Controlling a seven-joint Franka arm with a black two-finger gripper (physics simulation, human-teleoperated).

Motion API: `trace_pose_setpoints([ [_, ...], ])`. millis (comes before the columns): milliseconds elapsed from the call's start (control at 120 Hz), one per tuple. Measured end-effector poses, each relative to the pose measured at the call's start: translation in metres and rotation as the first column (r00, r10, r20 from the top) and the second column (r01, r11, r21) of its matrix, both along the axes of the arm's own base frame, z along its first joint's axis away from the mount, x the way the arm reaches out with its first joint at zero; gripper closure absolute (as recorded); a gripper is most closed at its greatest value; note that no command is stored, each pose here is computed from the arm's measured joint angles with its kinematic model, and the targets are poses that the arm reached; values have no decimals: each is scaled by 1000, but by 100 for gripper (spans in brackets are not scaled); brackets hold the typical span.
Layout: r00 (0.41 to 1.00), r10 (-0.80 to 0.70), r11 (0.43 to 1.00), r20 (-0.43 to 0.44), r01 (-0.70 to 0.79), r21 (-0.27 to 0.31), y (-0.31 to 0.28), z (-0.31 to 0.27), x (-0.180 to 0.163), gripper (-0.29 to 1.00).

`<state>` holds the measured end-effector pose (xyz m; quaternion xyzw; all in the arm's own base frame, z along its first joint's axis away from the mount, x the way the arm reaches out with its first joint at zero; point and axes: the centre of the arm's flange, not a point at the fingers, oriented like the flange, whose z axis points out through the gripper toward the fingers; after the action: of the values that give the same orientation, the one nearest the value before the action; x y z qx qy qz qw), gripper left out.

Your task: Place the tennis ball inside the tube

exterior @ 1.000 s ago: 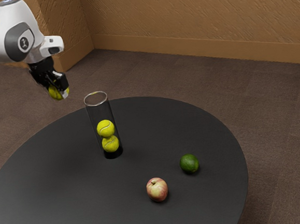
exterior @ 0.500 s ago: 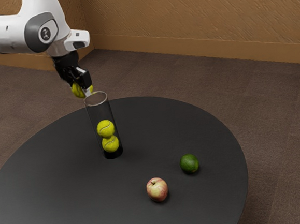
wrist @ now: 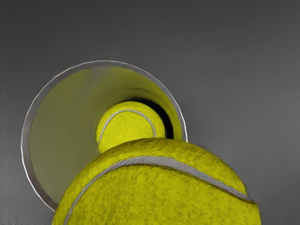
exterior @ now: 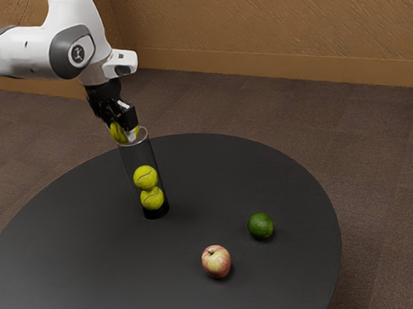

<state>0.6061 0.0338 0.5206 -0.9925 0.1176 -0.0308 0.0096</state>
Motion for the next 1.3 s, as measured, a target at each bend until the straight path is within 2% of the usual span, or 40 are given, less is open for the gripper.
trace_pose_setpoints([
  [150,999,13,1000,40,-14,16,6,15,17,32],
  [333,999,44,999,23,-44,20,21,3,25,32],
  [883,999,37,999,27,-38,27,14,0,38,32],
  [1042,999,37,999,27,-38,24,14,1,39,17],
  [1200,999,37,999,19,-37,20,14,1,36,9],
  [1300,999,47,998,27,-47,-29,11,57,-2,6],
])
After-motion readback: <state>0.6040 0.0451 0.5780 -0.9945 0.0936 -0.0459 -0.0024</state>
